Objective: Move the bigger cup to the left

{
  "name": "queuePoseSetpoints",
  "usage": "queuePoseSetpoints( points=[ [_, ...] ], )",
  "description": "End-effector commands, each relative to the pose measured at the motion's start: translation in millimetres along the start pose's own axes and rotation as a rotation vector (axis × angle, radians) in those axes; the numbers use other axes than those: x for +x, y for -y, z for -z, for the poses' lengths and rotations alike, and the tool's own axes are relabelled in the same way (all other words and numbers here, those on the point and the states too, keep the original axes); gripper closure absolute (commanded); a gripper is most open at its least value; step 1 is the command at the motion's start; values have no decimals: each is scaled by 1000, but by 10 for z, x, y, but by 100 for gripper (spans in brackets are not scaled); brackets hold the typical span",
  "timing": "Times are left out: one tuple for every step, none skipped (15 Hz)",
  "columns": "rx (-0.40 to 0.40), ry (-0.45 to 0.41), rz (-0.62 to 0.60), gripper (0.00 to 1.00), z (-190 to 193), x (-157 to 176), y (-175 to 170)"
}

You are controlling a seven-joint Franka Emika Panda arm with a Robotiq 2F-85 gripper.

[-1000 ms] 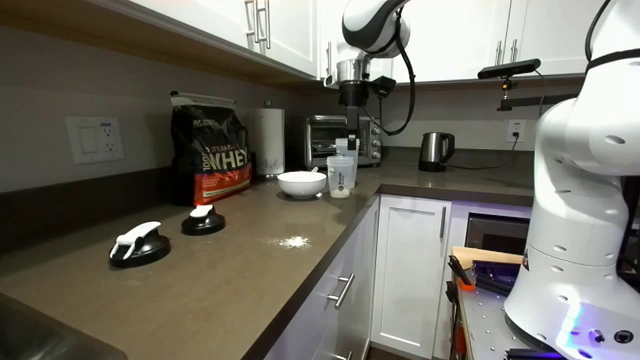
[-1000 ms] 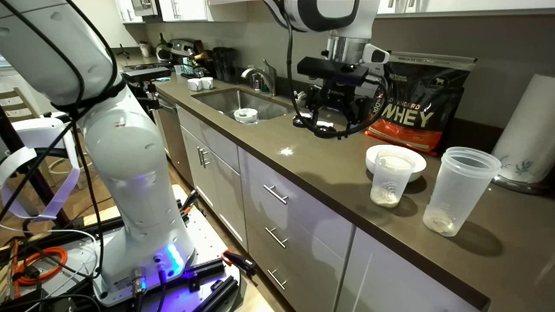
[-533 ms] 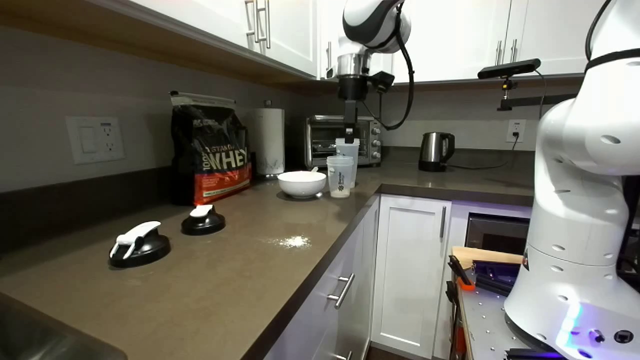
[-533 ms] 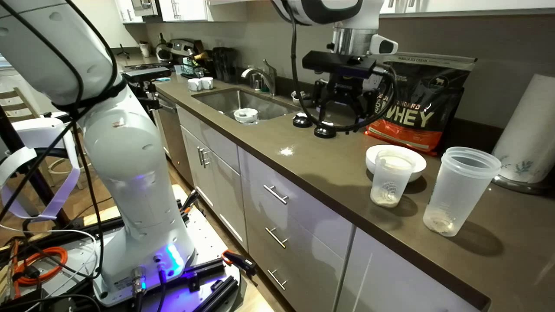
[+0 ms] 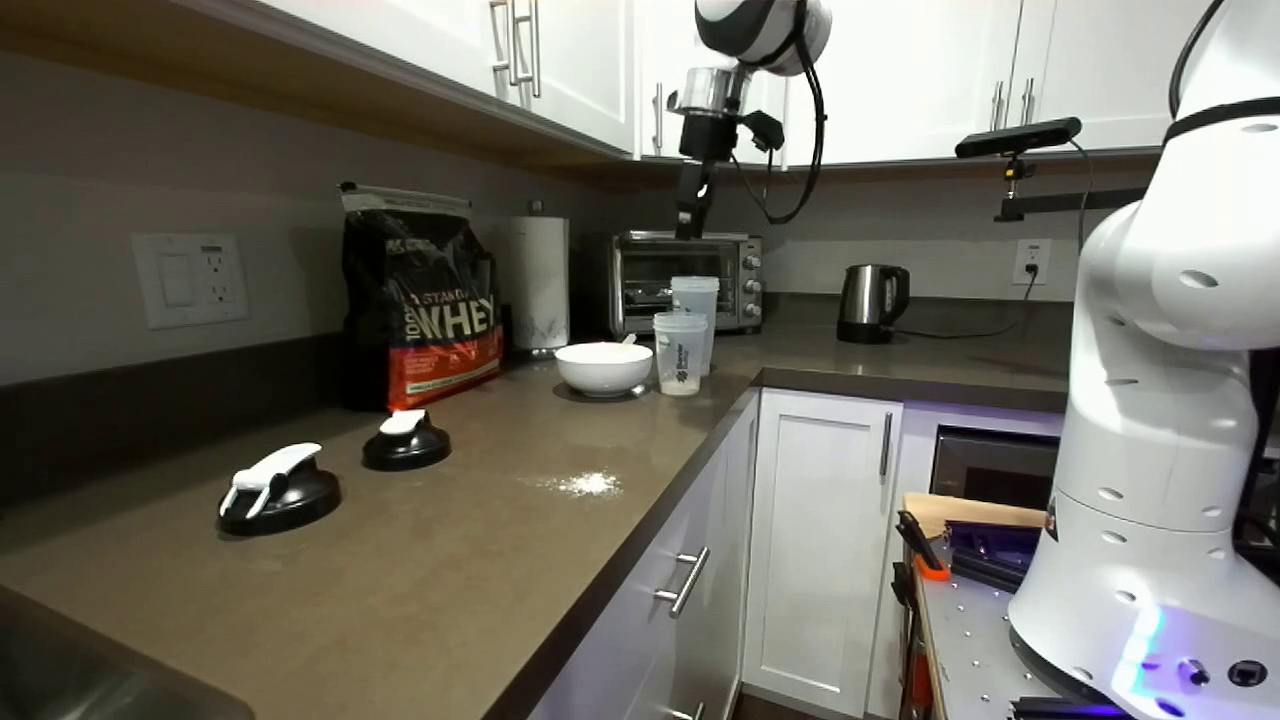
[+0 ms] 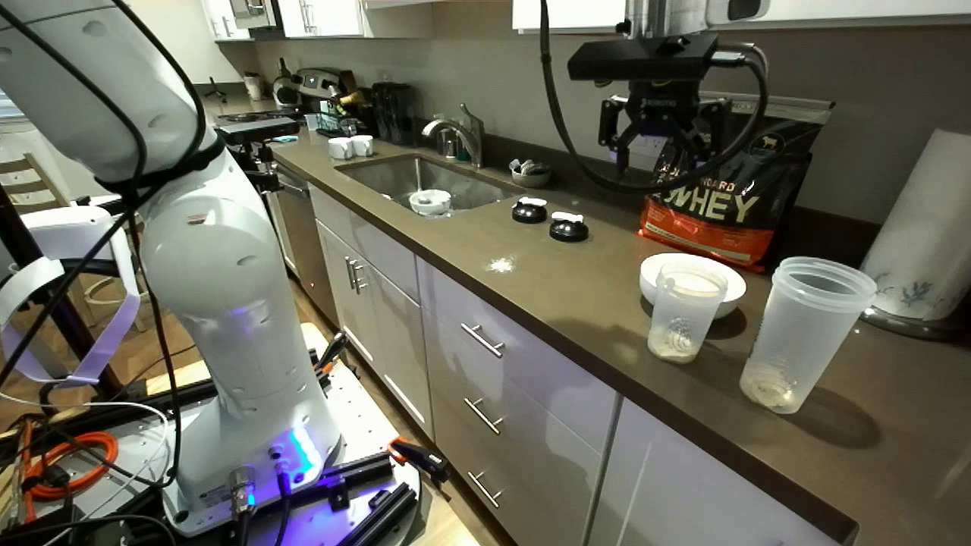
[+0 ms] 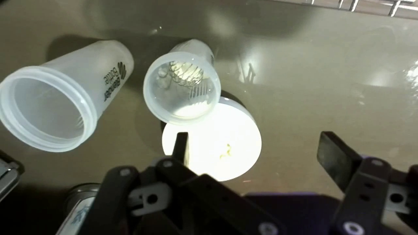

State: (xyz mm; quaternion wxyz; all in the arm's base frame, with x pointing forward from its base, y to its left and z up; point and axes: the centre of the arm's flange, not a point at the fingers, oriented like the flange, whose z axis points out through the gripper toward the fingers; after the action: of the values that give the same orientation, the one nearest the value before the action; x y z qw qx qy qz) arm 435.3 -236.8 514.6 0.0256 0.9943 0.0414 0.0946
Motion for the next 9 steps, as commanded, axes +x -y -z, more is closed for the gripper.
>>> queuePoseSetpoints(
  points=[
    [-63,-30,-90,0,13,77,-247],
    [-74,-41,-119,0,28,73,-333],
    [-84,-50,-144,0,44,72,-406],
    [-99,-61,-182,0,66,71,-523],
    [-111,-71,-220,0,85,67,-628],
    [-125,-81,-260,0,106,57,-746],
    [-142,-89,-294,0,126,36,-842],
    [-154,-93,-335,0,151,-1,-964],
    [-168,-96,-374,0,167,-47,-1078]
  ],
)
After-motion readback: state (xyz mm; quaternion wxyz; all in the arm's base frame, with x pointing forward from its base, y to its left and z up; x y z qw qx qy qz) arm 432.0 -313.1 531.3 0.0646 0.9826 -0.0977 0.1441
